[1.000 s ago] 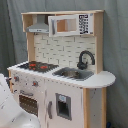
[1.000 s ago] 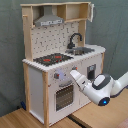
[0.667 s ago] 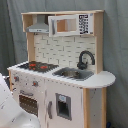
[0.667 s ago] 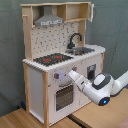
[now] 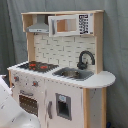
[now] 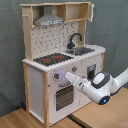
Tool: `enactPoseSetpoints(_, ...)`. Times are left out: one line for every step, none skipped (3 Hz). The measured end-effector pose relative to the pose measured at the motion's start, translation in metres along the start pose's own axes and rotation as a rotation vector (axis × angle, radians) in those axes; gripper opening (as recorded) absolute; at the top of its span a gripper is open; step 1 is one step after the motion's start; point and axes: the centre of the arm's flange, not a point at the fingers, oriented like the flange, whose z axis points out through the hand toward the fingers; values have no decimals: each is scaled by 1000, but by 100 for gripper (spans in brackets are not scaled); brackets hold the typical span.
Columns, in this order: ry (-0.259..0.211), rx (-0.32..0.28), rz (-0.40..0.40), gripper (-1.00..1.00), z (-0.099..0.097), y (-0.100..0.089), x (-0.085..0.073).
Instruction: Play with the kitchen
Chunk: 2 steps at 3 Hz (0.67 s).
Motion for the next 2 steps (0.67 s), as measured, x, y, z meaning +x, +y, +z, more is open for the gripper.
enactPoseSetpoints(21,-15,-109,100,4,4,2)
enactPoseSetpoints(37,-30,-212,100,11,8,2)
